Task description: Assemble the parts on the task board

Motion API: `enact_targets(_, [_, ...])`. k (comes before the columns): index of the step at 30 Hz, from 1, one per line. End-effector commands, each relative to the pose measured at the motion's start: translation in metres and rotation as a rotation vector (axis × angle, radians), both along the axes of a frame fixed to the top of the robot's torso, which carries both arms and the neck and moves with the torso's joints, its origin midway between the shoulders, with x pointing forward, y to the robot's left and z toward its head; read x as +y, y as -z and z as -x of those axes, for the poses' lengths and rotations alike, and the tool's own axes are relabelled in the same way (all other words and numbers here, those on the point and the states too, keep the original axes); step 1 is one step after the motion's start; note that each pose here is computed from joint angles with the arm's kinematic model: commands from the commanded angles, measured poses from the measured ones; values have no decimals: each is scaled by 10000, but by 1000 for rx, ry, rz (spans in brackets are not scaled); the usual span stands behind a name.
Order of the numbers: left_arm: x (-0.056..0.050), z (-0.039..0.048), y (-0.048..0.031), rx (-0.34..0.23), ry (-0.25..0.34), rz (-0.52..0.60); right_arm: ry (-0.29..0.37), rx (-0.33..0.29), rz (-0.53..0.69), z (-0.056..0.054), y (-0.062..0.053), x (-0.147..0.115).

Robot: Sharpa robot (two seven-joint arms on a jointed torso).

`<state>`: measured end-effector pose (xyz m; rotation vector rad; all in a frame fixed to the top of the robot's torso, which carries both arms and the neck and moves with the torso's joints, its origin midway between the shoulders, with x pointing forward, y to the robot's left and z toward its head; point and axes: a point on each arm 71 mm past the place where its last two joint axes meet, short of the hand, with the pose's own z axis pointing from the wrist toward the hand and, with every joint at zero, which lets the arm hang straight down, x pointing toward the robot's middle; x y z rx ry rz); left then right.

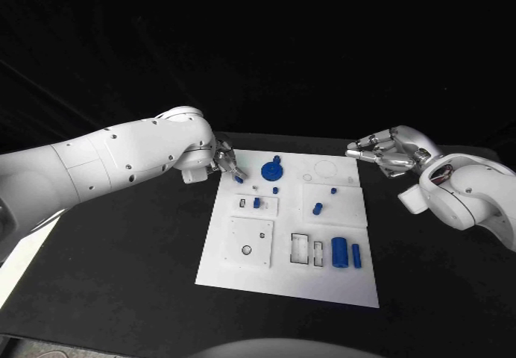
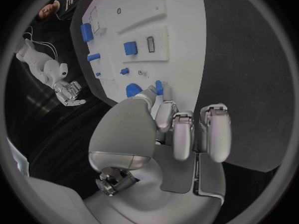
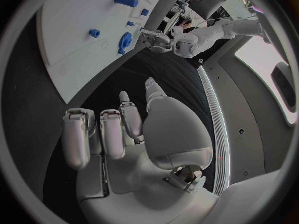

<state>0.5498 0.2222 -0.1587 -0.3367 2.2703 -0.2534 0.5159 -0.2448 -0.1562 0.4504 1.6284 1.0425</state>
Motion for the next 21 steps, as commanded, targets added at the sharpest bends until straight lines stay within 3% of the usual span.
enact_targets(1, [-39, 55, -42, -37, -9, 60, -12, 5, 5, 2, 7, 8])
enact_targets(9, [-92, 299, -103, -117, 57, 111, -11, 6, 7, -1, 10, 1])
enact_targets(15, [-85, 480, -72, -169, 85, 106, -9, 6, 8, -2, 12, -4])
enact_targets(21, [-67, 585, -19, -200, 103, 74, -8, 5, 8, -3, 13, -5])
